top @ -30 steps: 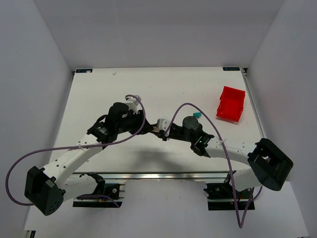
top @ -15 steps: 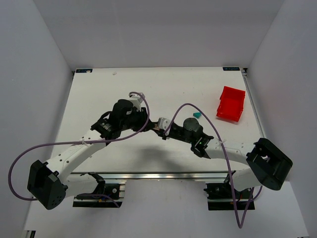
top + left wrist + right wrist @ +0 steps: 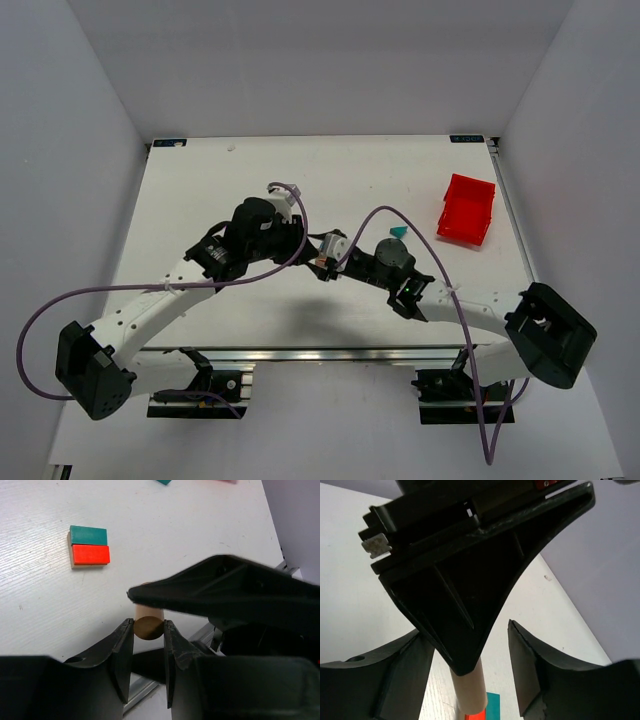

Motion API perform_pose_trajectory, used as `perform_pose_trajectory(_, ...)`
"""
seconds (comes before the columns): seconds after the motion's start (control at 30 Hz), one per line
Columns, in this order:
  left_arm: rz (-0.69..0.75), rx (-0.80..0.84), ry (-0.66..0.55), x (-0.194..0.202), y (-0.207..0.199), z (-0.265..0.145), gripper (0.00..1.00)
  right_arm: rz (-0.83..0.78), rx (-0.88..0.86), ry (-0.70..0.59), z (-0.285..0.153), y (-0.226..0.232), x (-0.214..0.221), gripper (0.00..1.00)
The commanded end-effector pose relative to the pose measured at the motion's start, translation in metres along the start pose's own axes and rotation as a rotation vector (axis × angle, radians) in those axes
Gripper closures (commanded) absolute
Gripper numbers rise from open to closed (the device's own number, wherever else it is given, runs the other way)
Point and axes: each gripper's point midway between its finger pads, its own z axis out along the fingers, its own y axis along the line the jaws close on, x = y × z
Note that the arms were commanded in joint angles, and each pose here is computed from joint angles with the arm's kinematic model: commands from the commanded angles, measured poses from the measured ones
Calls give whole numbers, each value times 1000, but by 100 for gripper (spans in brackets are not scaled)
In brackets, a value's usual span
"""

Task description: Build the wood block tower

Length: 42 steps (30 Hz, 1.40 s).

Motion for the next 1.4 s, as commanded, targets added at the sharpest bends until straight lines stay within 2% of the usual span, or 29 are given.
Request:
perform_pose_trajectory(0.0, 23, -7, -3, -9, -7, -7, 100, -19, 34, -89, 1, -14, -35, 35)
perform_pose_trajectory(0.1, 28, -59, 10, -10, 1, -7, 100, -12, 25, -62, -1, -12, -31, 20)
perform_pose_trajectory(0.13, 30, -80, 10, -11, 5, -6, 100, -13, 25, -56, -2, -12, -30, 12)
perform_pose_trajectory(0.17, 34, -101, 28, -8, 9, -5, 100, -19, 23, -37, -3, -12, -26, 11)
perform_pose_trajectory(0.3, 43, -180, 32, -12, 21, -6, 100, -11, 22, 31, -16, -11, -20, 11)
perform_pose_trajectory(0.37, 58, -216, 9, -20, 25, -7, 100, 21, 78, 71, -28, -19, -19, 11)
perform_pose_trajectory(0.4, 64, -224, 10, -21, 27, -5, 100, 80, 91, 126, -36, -14, -5, 11)
perform_pose_trajectory(0.47, 85, -238, -2, -30, 27, -3, 100, 158, 227, 182, -57, -30, 1, 11)
perform_pose_trajectory(0.5, 106, -254, 20, -27, 31, 3, 100, 244, 328, 281, -75, -33, 25, 11)
perform_pose_trajectory(0.53, 113, -259, 26, -29, 32, 6, 100, 281, 392, 321, -87, -38, 32, 11)
perform_pose_trajectory(0.6, 138, -260, 49, -31, 32, 17, 100, 331, 511, 384, -111, -51, 35, 11)
perform_pose_trajectory(0.63, 153, -258, 52, -33, 32, 21, 100, 359, 597, 495, -133, -53, 53, 11)
perform_pose_trajectory(0.7, 172, -245, 56, -41, 28, 28, 100, 400, 711, 544, -152, -68, 49, 11)
perform_pose_trajectory(0.73, 191, -249, 89, -37, 31, 38, 100, 432, 778, 645, -174, -65, 62, 11)
perform_pose_trajectory(0.77, 193, -255, 114, -35, 32, 42, 100, 449, 810, 671, -181, -67, 63, 11)
perform_pose_trajectory(0.8, 204, -240, 110, -45, 25, 44, 100, 466, 837, 695, -187, -69, 64, 11)
perform_pose_trajectory(0.93, 246, -283, 231, -39, 34, 66, 100, 501, 885, 757, -201, -74, 69, 11)
perform_pose_trajectory(1.13, 266, -309, 303, -43, 35, 81, 100, 506, 916, 843, -209, -82, 95, 11)
perform_pose_trajectory(1.2, 268, -322, 340, -37, 38, 89, 100, 517, 949, 853, -213, -86, 103, 11)
perform_pose_trajectory(1.37, 267, -324, 346, -39, 34, 92, 100, 536, 900, 838, -202, -88, 116, 11)
